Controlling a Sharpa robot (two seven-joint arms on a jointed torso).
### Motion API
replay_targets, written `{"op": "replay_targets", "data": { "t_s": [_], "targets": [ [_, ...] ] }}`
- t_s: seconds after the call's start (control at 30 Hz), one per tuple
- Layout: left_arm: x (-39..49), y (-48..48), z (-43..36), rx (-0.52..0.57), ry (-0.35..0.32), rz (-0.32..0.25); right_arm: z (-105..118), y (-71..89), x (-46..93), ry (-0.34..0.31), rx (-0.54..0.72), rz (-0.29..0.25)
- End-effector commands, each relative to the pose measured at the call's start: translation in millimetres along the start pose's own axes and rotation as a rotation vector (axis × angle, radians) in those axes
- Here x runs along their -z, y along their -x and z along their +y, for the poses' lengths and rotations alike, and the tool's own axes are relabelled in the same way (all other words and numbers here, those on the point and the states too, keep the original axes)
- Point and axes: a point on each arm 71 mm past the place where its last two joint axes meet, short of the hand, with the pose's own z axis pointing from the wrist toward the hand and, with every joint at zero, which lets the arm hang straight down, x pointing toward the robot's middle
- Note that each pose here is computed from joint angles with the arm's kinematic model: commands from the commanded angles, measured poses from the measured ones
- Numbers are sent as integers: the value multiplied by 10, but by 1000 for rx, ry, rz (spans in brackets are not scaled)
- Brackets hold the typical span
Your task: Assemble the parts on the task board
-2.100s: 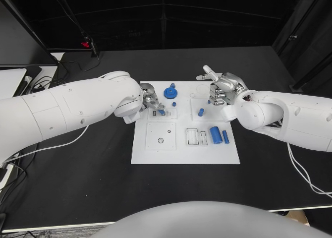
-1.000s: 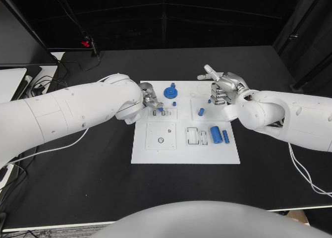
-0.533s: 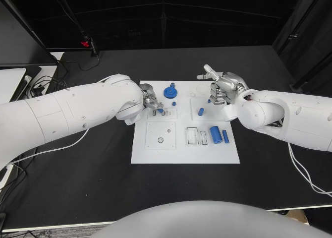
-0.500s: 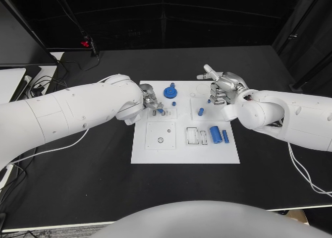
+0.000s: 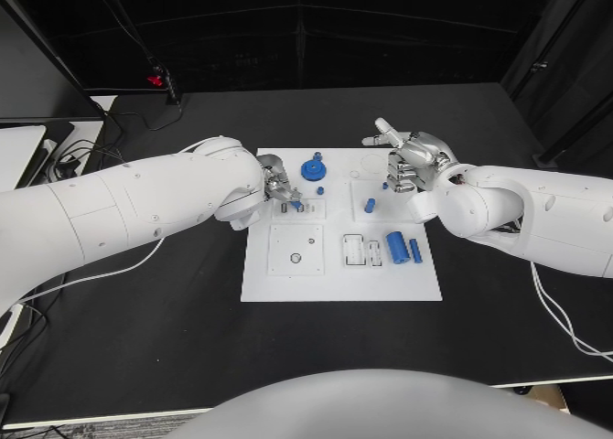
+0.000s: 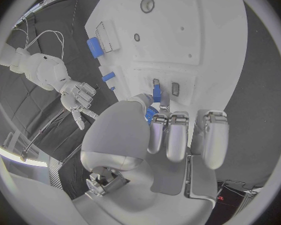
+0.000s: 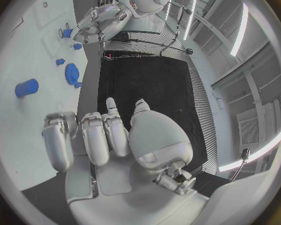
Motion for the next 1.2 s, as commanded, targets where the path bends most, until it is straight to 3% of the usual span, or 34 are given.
{"op": "replay_targets", "data": {
  "t_s": [0.03, 0.47, 1.2],
  "targets": [
    [-1, 1, -1, -18, 7, 2, 18, -14, 0, 12, -4, 11],
    [-2, -4, 22, -29, 13, 21, 18, -13, 2, 14, -5, 12],
    [-14, -39, -23, -45, 5, 47, 18, -13, 3, 13, -4, 11]
  ]
}}
